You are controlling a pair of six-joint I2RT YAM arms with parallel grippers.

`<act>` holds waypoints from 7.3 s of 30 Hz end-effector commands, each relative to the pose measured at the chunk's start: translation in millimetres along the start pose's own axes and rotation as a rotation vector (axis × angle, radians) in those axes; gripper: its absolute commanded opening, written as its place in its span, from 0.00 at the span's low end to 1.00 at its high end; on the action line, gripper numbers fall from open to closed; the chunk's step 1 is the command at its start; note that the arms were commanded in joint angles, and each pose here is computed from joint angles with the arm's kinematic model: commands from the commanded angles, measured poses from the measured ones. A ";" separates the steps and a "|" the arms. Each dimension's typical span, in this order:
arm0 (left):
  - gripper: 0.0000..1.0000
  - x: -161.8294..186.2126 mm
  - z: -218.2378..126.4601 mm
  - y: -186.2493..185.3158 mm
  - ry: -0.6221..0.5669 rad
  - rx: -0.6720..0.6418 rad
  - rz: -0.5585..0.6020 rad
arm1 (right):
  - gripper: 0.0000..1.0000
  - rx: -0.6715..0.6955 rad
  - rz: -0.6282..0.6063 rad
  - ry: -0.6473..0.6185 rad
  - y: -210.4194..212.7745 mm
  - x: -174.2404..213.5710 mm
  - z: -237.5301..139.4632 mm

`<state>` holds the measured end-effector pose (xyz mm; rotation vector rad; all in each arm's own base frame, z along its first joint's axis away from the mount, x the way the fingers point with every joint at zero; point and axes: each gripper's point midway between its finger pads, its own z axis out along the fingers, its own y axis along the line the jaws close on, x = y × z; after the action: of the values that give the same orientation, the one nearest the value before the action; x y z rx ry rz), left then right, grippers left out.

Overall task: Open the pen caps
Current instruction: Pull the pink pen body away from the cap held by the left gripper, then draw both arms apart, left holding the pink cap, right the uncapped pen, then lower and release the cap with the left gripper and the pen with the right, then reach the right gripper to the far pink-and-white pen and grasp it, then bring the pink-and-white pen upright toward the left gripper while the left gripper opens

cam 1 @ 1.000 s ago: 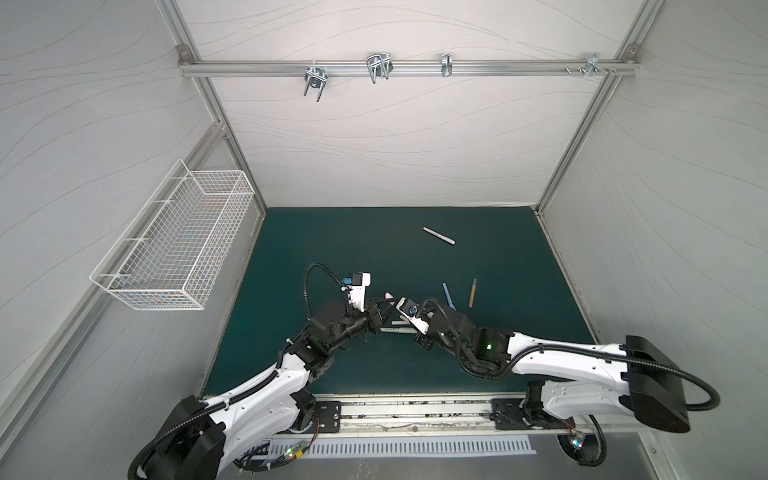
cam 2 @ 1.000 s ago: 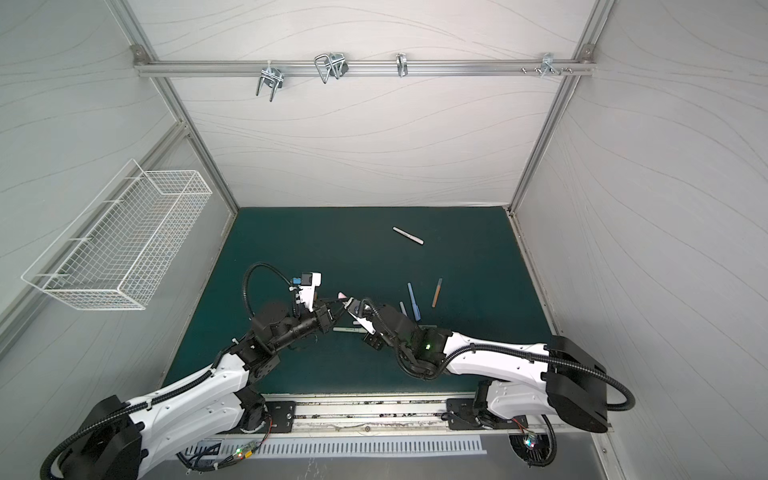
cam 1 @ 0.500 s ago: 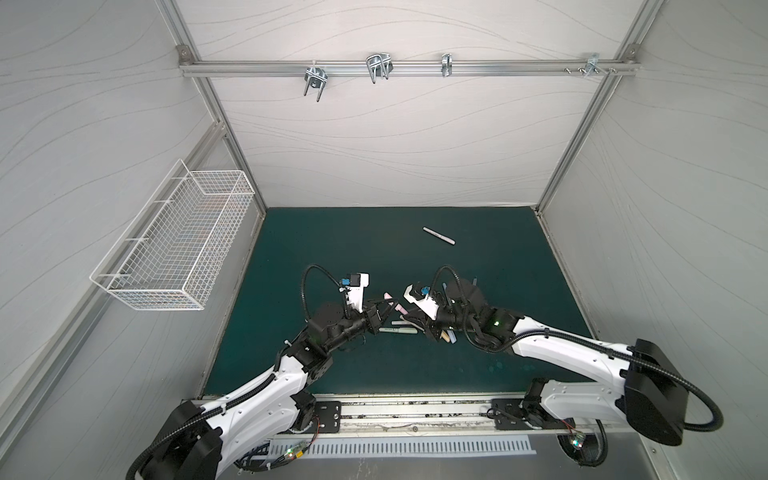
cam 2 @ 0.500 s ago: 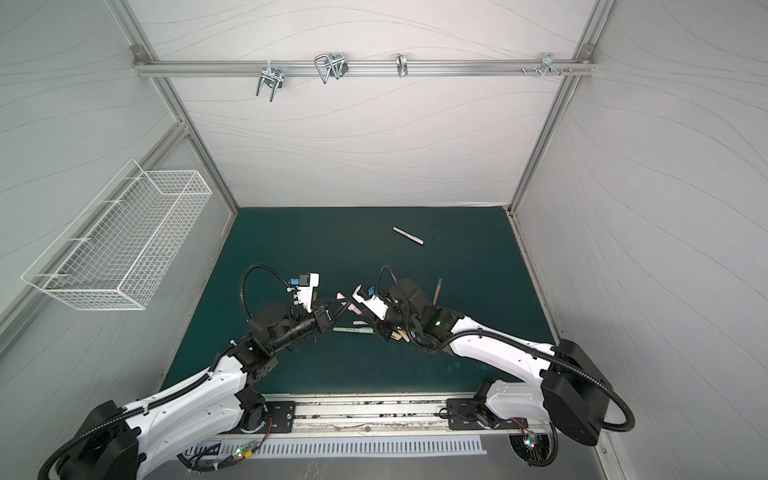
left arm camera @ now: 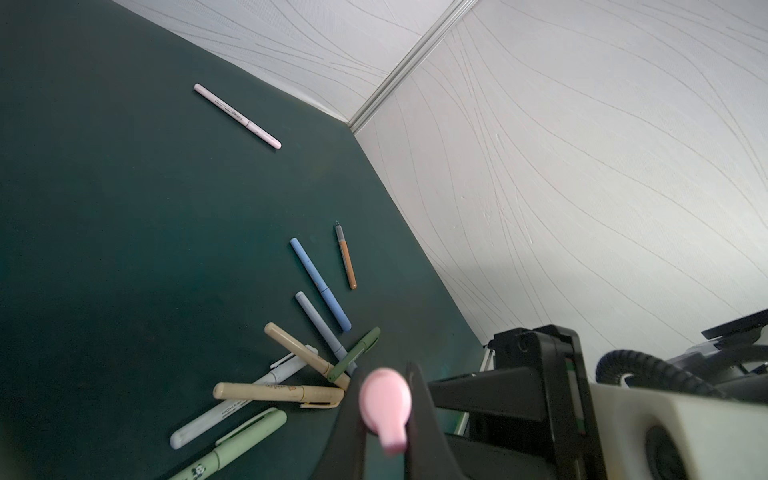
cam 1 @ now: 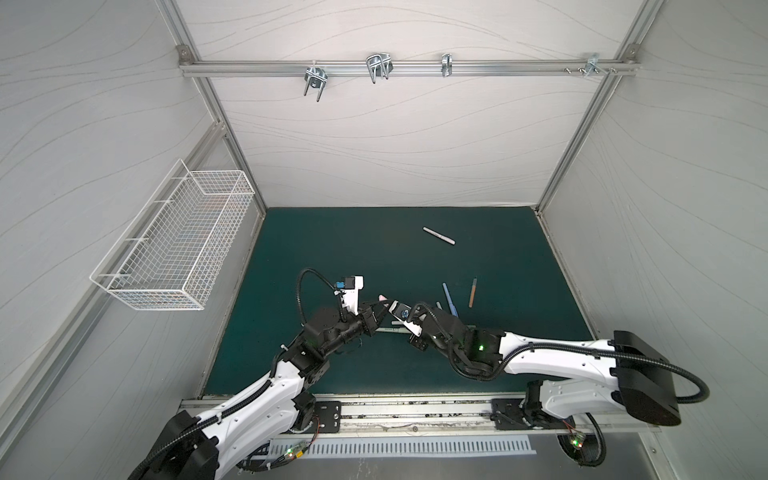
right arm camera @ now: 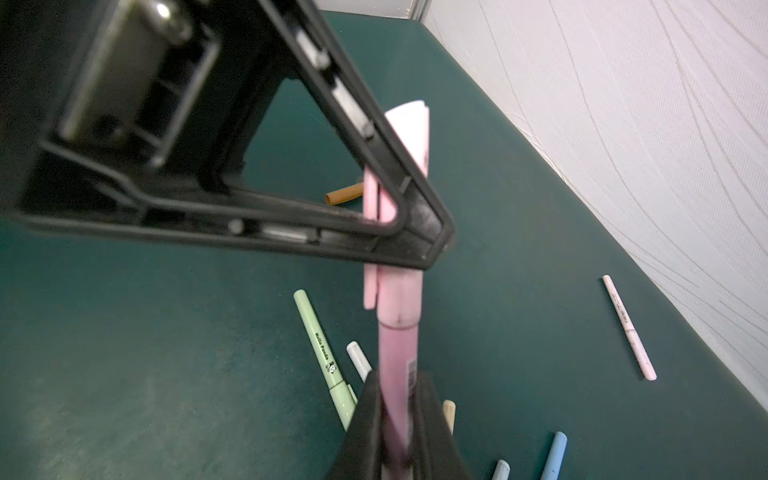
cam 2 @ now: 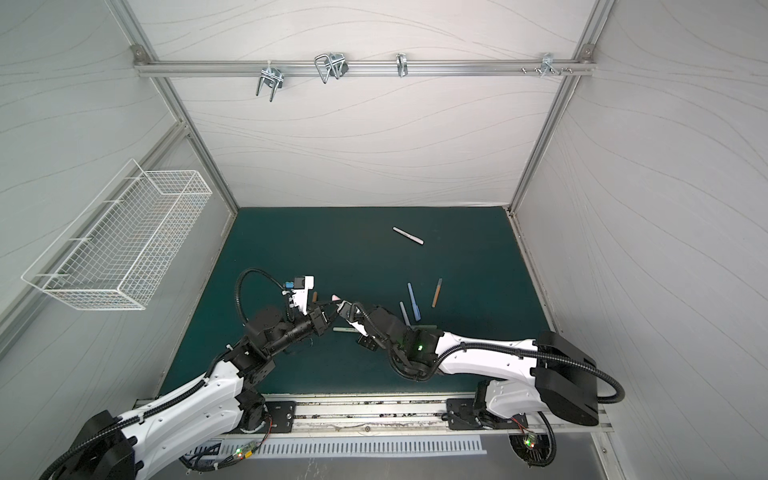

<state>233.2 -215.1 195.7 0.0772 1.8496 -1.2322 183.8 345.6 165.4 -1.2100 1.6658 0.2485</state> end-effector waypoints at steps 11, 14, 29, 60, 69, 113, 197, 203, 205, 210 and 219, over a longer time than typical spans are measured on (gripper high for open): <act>0.00 -63.6 -16.5 -11.4 -0.254 -0.019 0.045 | 0.00 -0.504 0.171 0.138 30.2 48.7 -29.5; 0.00 -63.0 -14.9 -9.3 -0.249 -0.026 0.041 | 0.00 -0.411 0.167 0.148 17.4 52.0 -23.1; 0.00 -54.3 -26.1 83.7 -0.137 -0.612 0.009 | 0.00 -0.042 0.455 0.111 -69.6 62.7 -30.3; 0.00 -28.2 -54.5 212.2 0.121 -1.215 -0.101 | 0.00 0.524 1.267 0.432 -188.6 243.7 -68.6; 0.00 -13.0 -49.3 231.8 0.214 -1.250 -0.142 | 0.00 0.493 1.280 0.519 -185.2 261.2 -50.2; 0.57 -28.8 15.6 72.9 0.109 -0.484 0.169 | 0.52 0.451 0.929 0.132 -200.8 143.4 -80.7; 0.57 13.8 58.8 27.2 0.259 -0.218 0.206 | 0.20 0.137 0.540 0.823 -297.0 205.1 197.8; 0.56 11.0 57.6 19.3 0.241 -0.186 0.197 | 0.13 0.108 0.665 0.719 -288.0 179.1 188.7; 0.56 11.8 57.0 21.7 0.242 -0.195 0.205 | 0.11 0.096 0.703 0.694 -284.8 168.5 181.2; 0.57 10.7 57.7 20.9 0.238 -0.190 0.215 | 0.10 0.055 0.785 0.594 -270.8 140.9 155.0; 0.60 10.0 56.3 16.2 0.241 -0.170 0.237 | 0.10 -0.050 0.897 0.403 -226.0 94.9 89.4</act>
<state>268.3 -249.5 151.2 0.3181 2.1606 -0.9092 433.4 224.2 103.0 -0.4978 2.5933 0.4602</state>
